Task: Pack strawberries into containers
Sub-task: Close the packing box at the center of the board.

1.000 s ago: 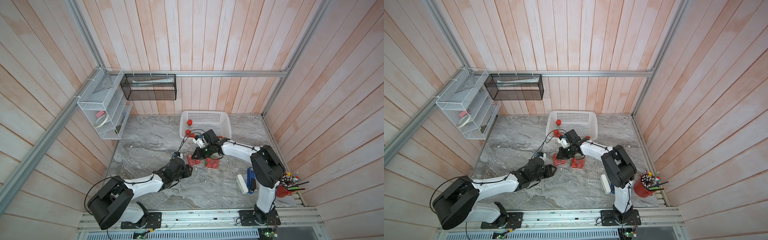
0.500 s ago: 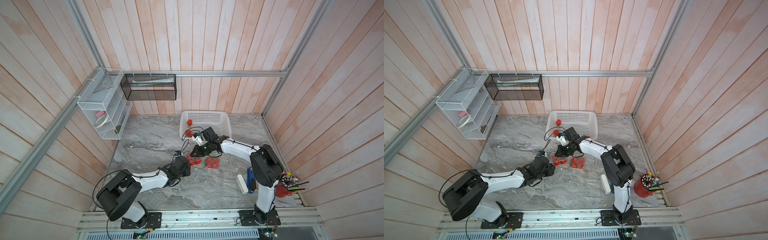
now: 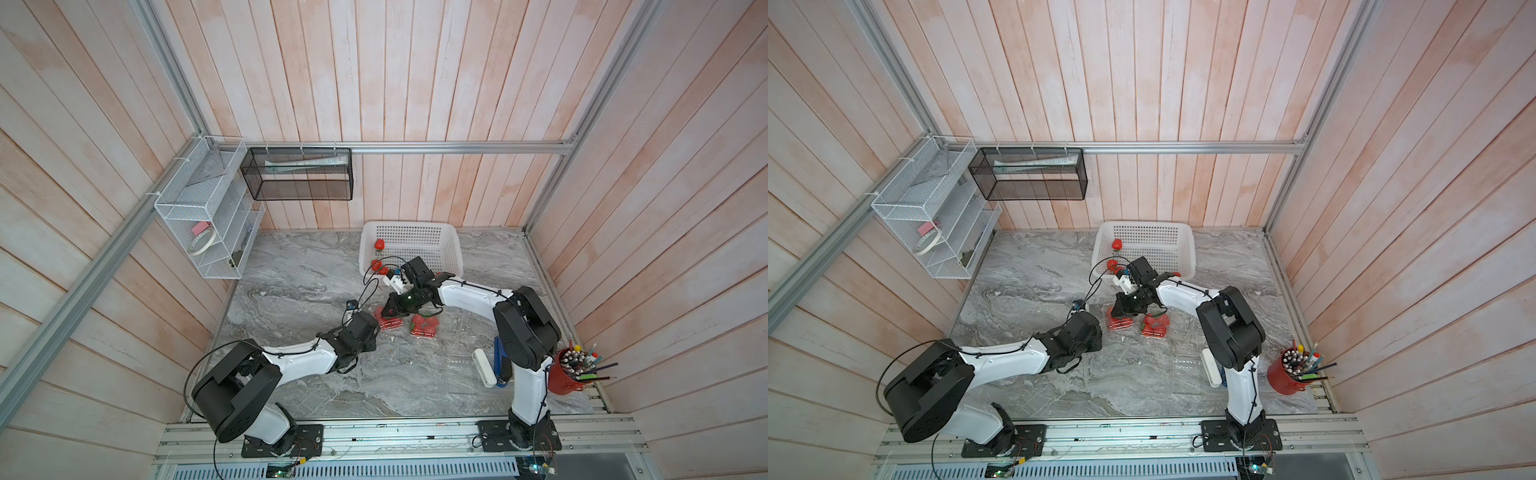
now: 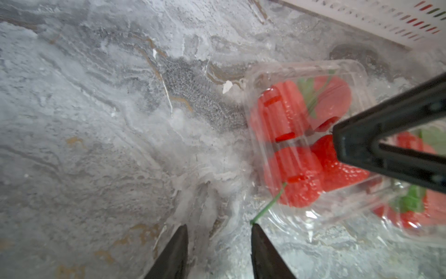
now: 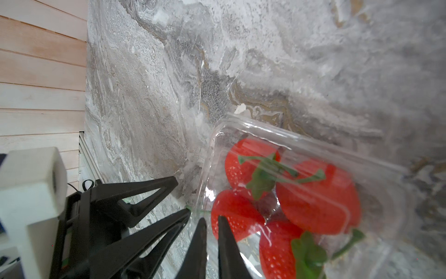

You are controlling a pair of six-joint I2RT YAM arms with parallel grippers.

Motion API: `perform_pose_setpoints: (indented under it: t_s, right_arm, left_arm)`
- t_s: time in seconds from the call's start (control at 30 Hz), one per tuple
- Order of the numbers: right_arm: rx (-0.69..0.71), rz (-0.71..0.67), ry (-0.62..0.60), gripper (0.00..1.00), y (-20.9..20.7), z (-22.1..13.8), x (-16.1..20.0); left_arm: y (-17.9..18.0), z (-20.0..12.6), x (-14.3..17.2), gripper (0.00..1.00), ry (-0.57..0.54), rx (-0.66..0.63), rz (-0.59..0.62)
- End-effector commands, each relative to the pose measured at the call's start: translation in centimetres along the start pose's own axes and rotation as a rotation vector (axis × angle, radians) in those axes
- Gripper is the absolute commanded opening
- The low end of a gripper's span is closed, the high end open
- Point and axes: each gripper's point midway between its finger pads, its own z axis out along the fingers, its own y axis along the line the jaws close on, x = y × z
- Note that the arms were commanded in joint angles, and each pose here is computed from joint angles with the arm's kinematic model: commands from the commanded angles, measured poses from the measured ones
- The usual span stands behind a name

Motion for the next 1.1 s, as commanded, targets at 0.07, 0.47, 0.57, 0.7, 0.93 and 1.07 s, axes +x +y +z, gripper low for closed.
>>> perform_pose_setpoints:
  t_s: [0.07, 0.47, 0.57, 0.7, 0.93, 1.07]
  right_arm:
    - [-0.002, -0.007, 0.000, 0.13, 0.1, -0.3, -0.4]
    - [-0.004, 0.006, 0.008, 0.13, -0.4, -0.1, 0.3]
    - [-0.002, 0.007, 0.009, 0.13, -0.5, 0.0, 0.5]
    - [-0.007, 0.004, 0.009, 0.13, -0.5, 0.1, 0.5]
    - [-0.002, -0.002, 0.003, 0.13, -0.4, -0.1, 0.3]
    - [0.000, 0.000, 0.001, 0.13, -0.5, -0.1, 0.3]
  left_arm:
    - [-0.3, -0.1, -2.7, 0.45, -0.069, -0.007, 0.003]
    - [-0.9, 1.0, -6.2, 0.45, -0.128, 0.041, -0.034]
    - [-0.5, 0.5, -5.4, 0.45, -0.096, 0.039, -0.055]
    - [-0.7, -1.8, -4.6, 0.40, -0.098, 0.124, -0.099]
    - [-0.4, -2.3, -1.0, 0.36, 0.021, 0.174, -0.137]
    - [-1.0, -1.0, 0.2, 0.38, 0.075, 0.194, -0.127]
